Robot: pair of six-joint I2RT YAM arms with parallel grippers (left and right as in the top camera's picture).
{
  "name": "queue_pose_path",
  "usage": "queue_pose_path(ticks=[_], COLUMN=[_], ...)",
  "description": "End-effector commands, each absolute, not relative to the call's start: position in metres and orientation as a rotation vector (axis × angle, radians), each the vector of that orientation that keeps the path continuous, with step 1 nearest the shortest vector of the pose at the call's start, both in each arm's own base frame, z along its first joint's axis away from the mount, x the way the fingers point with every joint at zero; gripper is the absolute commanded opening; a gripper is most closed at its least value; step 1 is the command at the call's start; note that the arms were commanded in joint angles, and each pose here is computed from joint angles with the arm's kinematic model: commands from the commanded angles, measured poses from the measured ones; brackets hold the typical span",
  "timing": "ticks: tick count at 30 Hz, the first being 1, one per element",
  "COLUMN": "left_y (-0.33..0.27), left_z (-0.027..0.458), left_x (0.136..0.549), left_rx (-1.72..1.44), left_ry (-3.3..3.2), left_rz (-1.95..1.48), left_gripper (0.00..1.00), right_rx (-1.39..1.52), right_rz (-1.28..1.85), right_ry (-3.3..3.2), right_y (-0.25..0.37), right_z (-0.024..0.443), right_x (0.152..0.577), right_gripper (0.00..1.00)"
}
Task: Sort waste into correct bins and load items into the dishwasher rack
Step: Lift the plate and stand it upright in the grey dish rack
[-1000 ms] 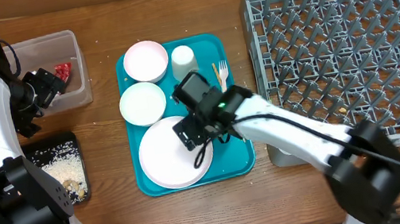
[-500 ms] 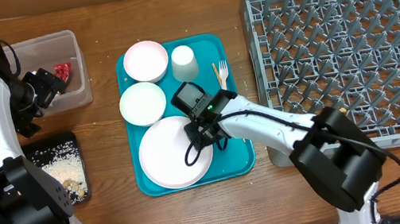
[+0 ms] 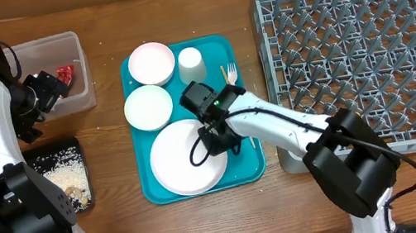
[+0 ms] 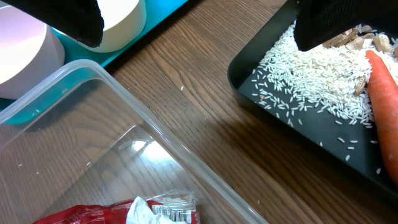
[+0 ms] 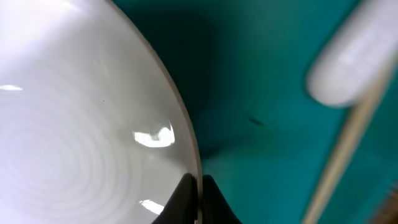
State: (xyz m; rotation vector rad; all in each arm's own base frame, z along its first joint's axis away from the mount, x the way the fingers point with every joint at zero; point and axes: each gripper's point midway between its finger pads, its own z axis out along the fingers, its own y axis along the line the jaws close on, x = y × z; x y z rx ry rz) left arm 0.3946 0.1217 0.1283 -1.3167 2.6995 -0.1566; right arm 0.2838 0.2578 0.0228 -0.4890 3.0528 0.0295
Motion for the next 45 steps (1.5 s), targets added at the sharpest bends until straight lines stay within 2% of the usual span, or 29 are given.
queue_pose_path(ticks=[1, 7, 13, 18, 21, 28, 30, 32, 37, 45], left_y=[0.120, 0.120, 0.120, 0.120, 0.120, 0.120, 0.120, 0.120, 0.120, 0.120], left_z=[0.132, 0.132, 0.132, 0.132, 0.132, 0.132, 0.132, 0.132, 0.132, 0.132], left_x=[0.395, 0.395, 0.395, 0.395, 0.395, 0.395, 0.395, 0.395, 0.395, 0.395], left_rx=[-1.338, -1.338, -1.338, -1.338, -1.338, -1.338, -1.338, -1.338, -1.338, -1.338], left_ry=[2.684, 2.684, 2.684, 2.684, 2.684, 2.684, 2.684, 2.684, 2.684, 2.684], left_rz=[-0.171, -0.171, -0.171, -0.171, -0.171, -0.171, -0.171, -0.171, -0.171, -0.171], left_gripper=[1.00, 1.00, 1.00, 1.00, 1.00, 1.00, 1.00, 1.00, 1.00, 1.00], right_rx=[-0.462, -0.385, -0.210, 0.123, 0.306, 0.640, 0.591, 0.511, 0.529, 0.374], right_rz=[-0.144, -0.404, -0.365, -0.531, -0.652, -0.761, -0.734, -0.726, -0.780, -0.929], right_ry=[3.002, 2.871, 2.713, 2.503, 2.401, 2.200, 2.217, 2.260, 2.246, 2.256], right_y=[0.237, 0.193, 0.150, 0.056, -0.006, -0.137, -0.161, -0.176, -0.218, -0.238], right_z=[0.043, 0.114, 0.192, 0.252, 0.272, 0.291, 0.286, 0.277, 0.258, 0.238], right_x=[0.305, 0.329, 0.362, 0.396, 0.408, 0.434, 0.446, 0.454, 0.467, 0.493], right_gripper=[0.04, 0.04, 0.04, 0.04, 0.04, 0.04, 0.04, 0.04, 0.04, 0.04])
